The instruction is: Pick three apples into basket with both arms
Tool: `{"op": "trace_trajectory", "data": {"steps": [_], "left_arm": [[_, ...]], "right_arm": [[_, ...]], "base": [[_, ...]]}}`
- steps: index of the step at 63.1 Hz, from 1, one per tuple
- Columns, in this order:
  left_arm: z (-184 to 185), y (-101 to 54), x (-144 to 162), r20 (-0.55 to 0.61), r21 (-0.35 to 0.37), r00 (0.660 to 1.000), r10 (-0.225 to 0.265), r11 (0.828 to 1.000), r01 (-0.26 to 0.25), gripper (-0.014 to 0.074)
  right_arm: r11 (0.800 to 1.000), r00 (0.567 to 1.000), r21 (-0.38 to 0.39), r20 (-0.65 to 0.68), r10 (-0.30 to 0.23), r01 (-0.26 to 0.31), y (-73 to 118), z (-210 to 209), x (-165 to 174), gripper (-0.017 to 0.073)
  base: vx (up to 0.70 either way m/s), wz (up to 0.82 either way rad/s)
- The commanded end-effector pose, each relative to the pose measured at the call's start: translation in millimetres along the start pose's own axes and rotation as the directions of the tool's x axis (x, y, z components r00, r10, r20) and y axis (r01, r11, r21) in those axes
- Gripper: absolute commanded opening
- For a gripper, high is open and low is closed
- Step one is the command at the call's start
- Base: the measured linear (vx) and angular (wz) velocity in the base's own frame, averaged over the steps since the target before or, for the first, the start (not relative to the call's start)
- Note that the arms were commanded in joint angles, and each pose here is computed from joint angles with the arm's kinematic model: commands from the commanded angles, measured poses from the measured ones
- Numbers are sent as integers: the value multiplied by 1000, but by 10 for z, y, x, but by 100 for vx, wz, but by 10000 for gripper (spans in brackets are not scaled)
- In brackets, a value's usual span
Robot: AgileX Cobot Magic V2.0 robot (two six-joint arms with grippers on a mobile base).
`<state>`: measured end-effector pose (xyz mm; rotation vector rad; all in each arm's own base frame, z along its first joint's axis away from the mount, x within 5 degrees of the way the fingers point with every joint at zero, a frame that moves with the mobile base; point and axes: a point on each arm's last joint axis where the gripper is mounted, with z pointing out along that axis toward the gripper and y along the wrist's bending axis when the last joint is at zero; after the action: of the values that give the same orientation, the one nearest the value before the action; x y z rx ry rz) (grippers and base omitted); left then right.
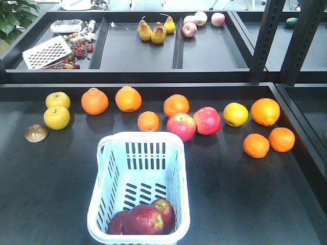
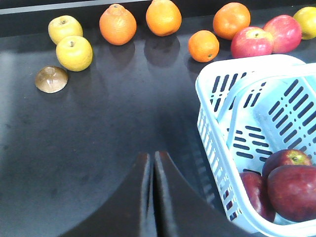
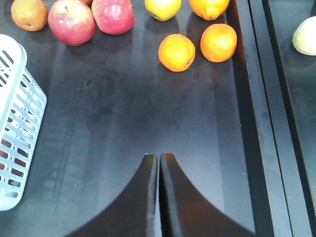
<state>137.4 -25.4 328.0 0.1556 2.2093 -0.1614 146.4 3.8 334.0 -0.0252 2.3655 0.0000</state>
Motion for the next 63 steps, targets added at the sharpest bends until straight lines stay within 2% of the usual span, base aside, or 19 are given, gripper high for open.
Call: {"op": "trace_trajectory", "data": {"steps": [1, 31, 42, 47, 53, 63], "left_arm": [[-65, -4, -128, 96, 2, 995, -13, 1000, 13, -6], [-72, -3, -125, 98, 0, 995, -10, 1000, 10, -6], [-231, -11, -131, 184, 2, 983, -8, 1000, 8, -6], [-334, -12, -116, 268, 3, 964, -7, 1000, 6, -6], [-408, -4, -12, 388, -1, 922, -4, 1000, 5, -6], [-386, 22, 361, 500, -9, 866, 1, 1000, 4, -6]], "right_arm": [[1000, 997, 10, 83, 0, -1, -15, -68, -101, -8], [1000, 997, 10, 83, 0, -1, -15, -68, -101, -8], [1000, 997, 10, 83, 0, -1, -15, -68, -101, -8], [1000, 997, 10, 83, 0, -1, -15, -68, -101, -8], [1000, 997, 10, 83, 0, -1, -15, -68, -101, -8], [1000, 997, 10, 83, 0, -1, -15, -68, -101, -8]], "base": [[0, 0], [0, 0], [0, 0], [0, 0], [0, 0], [0, 0]]}}
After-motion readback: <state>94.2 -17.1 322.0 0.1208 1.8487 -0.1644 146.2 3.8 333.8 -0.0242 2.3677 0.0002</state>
